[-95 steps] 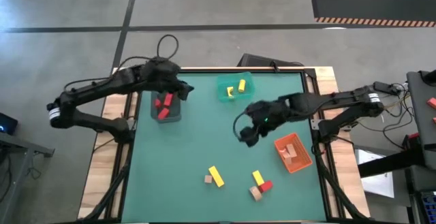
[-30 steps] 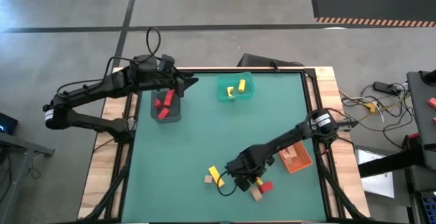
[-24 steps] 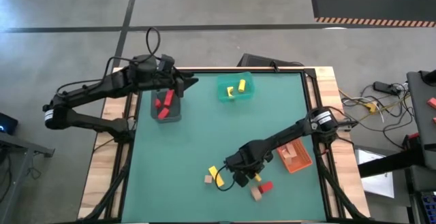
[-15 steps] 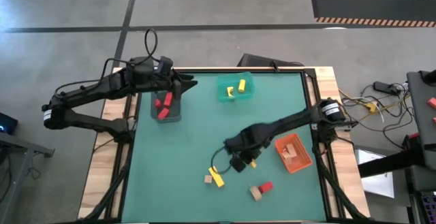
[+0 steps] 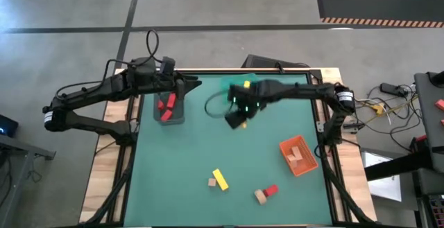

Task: Sort & place blocks by color
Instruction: Put the yellow block into the green bin

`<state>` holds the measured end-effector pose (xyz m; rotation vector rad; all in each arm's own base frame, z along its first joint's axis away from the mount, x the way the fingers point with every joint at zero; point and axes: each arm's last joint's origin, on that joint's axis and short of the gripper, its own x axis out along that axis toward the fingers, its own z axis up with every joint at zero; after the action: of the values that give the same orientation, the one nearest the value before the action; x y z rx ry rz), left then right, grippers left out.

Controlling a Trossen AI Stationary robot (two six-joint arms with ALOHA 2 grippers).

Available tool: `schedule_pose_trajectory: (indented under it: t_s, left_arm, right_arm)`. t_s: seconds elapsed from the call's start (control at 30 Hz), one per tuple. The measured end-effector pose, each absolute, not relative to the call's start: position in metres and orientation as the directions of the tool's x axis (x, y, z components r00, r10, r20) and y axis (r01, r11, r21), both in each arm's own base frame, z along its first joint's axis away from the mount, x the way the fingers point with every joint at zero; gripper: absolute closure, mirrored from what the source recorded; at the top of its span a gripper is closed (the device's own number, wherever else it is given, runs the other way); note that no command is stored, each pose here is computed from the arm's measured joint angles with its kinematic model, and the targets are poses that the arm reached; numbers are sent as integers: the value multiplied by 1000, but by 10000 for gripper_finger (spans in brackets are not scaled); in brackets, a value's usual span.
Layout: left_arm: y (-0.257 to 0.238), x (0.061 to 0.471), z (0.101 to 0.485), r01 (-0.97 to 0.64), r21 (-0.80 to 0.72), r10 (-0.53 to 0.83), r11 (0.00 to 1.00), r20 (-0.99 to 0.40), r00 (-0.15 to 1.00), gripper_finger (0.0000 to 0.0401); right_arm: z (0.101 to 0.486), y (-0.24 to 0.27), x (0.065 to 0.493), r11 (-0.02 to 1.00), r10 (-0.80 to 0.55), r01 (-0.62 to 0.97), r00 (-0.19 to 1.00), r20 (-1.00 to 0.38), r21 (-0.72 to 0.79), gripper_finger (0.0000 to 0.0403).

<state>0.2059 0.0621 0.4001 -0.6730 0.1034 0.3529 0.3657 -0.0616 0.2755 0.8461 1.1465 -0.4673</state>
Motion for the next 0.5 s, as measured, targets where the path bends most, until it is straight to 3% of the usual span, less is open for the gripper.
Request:
schedule_pose_trajectory:
  t_s: [0.5]
  left_arm:
    - [64, 207, 408, -332, -619, 324, 712, -129, 937, 202]
  right_arm:
    - [325, -190, 340, 522, -108, 760, 510, -854, 388, 347]
